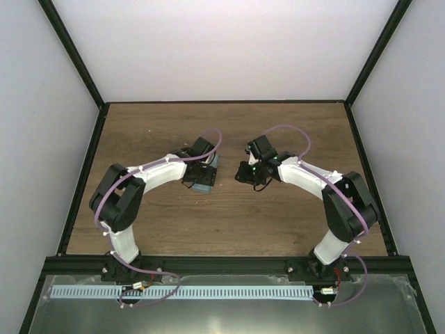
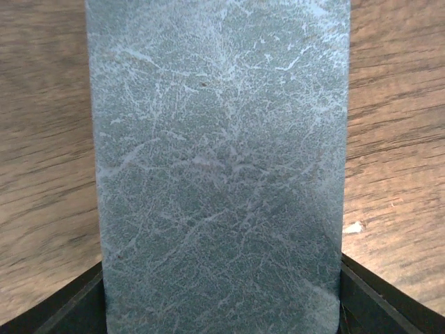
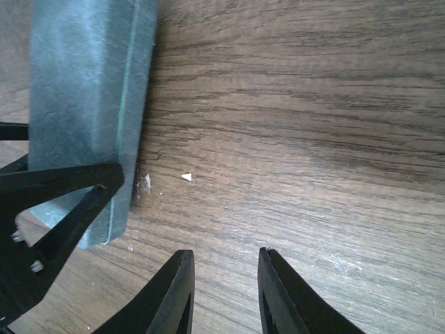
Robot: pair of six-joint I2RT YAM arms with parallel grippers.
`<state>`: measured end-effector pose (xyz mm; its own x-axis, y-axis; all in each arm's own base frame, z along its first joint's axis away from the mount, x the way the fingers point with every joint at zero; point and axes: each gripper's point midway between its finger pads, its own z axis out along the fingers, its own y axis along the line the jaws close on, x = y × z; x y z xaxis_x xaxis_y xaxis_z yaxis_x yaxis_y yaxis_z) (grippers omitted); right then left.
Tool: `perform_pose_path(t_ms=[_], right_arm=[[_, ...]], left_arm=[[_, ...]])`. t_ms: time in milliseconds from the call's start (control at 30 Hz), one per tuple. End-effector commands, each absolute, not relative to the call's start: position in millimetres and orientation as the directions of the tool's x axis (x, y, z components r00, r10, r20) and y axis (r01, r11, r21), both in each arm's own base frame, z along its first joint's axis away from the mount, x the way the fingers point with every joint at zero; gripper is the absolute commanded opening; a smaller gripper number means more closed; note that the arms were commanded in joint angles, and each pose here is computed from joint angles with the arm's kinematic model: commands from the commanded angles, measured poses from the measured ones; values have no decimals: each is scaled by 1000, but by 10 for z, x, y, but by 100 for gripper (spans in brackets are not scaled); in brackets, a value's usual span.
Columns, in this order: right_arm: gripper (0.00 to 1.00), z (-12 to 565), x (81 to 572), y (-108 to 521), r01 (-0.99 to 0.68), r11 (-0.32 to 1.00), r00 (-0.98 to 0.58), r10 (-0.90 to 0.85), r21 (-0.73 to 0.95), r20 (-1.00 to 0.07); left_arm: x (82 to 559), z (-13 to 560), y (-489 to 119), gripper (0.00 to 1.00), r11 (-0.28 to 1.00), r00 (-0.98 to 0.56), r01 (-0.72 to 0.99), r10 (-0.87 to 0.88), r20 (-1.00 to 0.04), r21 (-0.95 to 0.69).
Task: Organize the sunglasses
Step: Pick up the sunglasses case from the center of the board, then place the sunglasses case at the center of the board.
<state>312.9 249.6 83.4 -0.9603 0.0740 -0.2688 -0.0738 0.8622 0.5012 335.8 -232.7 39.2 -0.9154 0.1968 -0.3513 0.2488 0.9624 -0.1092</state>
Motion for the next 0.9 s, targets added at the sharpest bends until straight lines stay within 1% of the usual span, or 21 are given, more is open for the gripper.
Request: perform_pose_path(t_ms=[0,267,367,533,700,867], right_arm=[[26,905,3138,2511,-77,845,-957,85,529,-276],[27,886,3130,2587,-87,825,-963,75,559,-261],[30,895,3123,2626,-96,811,-964,68,576,-256],[31,888,3110,2663,-99,799,-967,62,593,-246],[31,864,3083,2682,-96,791,-971,59,605,-231],[31,849,3058,2681,-94,787,-973,58,610,-225]], left_arm=[[3392,691,-2224,67,973,-893,208,147,-426,-100],[3191,848,-1863,68,988,-883,131,80,-462,-80],[3089,809,-1675,68,992,-886,92,42,-462,-87],[2936,760,-1410,68,994,-883,55,3,-469,-99],[2855,701,-1288,68,996,-874,56,12,-486,-76],[2913,639,-1280,68,997,-876,60,27,-481,-54]])
